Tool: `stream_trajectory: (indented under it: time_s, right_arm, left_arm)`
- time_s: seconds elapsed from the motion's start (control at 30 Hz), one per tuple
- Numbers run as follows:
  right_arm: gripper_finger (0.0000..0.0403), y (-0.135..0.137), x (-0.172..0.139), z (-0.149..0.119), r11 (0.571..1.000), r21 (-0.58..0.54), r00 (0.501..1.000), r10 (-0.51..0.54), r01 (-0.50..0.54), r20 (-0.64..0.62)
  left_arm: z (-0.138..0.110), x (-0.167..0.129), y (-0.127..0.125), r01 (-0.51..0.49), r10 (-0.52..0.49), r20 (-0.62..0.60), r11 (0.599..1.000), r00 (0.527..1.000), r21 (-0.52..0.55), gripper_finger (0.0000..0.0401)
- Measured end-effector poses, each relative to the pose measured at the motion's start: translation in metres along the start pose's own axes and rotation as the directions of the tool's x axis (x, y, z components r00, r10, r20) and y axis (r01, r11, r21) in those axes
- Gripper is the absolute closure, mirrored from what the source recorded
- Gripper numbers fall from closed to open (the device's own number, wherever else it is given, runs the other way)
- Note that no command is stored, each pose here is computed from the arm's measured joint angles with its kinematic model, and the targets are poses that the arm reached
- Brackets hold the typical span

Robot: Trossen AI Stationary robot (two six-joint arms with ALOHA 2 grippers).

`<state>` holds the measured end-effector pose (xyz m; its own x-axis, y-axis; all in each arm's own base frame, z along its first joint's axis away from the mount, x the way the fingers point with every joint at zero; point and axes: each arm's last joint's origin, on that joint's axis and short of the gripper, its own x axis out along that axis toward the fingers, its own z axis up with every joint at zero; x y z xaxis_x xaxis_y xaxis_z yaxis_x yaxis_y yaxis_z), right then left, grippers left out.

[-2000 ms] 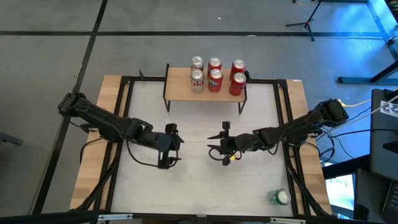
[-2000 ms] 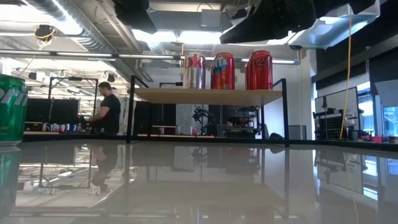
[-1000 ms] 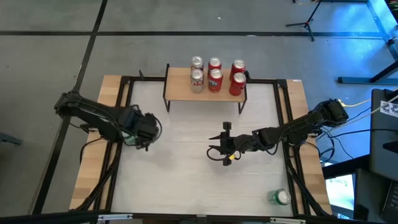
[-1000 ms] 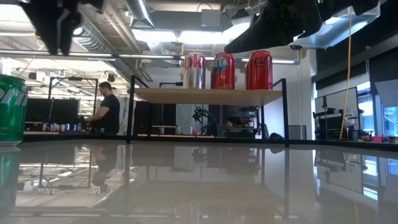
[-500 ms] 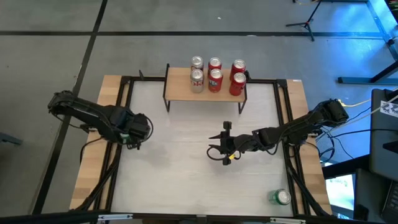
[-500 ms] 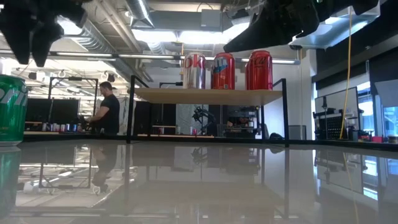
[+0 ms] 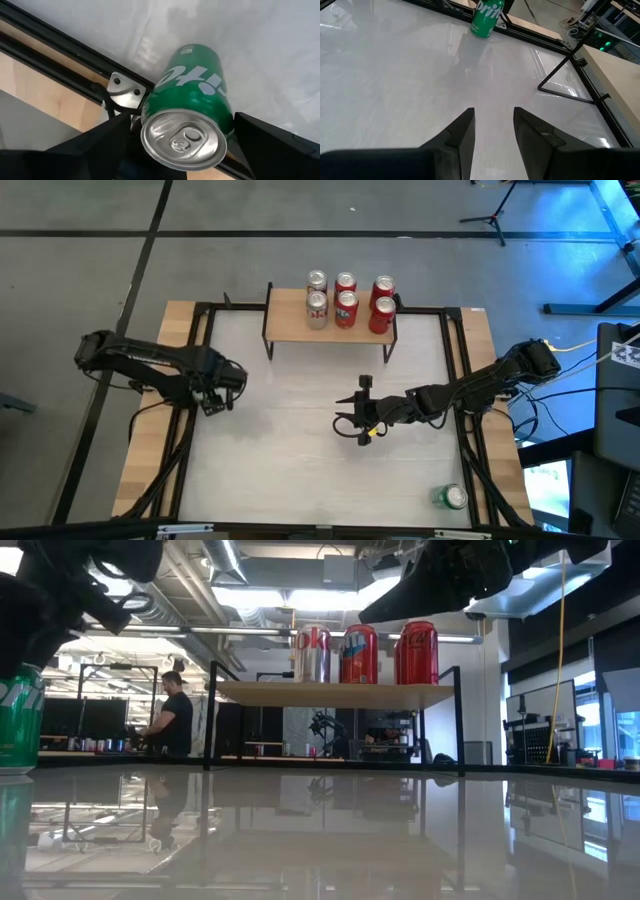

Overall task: Place canned beverage on shelf
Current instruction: Put the top green soda can on the shelf

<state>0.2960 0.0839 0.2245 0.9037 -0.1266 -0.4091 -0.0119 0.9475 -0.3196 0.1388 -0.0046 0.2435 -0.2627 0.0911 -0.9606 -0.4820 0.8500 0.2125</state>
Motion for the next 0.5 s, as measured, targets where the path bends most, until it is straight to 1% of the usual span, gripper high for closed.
stream_trajectory:
  time_s: [0.17,0.3,0.43,0.5]
  right_arm:
    - [0.0269,0.0,0.0,0.0,1.0,0.0,1.0,0.0,0.0,0.0]
    - [0.0269,0.0,0.0,0.0,1.0,0.0,1.0,0.0,0.0,0.0]
    - [0.0269,0.0,0.0,0.0,1.0,0.0,1.0,0.0,0.0,0.001]
    - [0.0269,0.0,0.0,0.0,1.0,0.0,1.0,0.0,0.0,0.0]
  left_arm:
    - [0.002,0.007,0.0,0.047,-0.046,-0.044,0.999,0.998,0.007,0.006]
    - [0.002,0.021,0.0,0.054,-0.056,-0.122,0.998,0.991,-0.019,0.006]
    - [0.01,0.024,-0.006,0.073,-0.071,-0.105,0.997,0.992,0.014,0.0069]
    - [0.012,0.025,-0.009,0.066,-0.062,-0.111,0.997,0.992,0.038,0.0079]
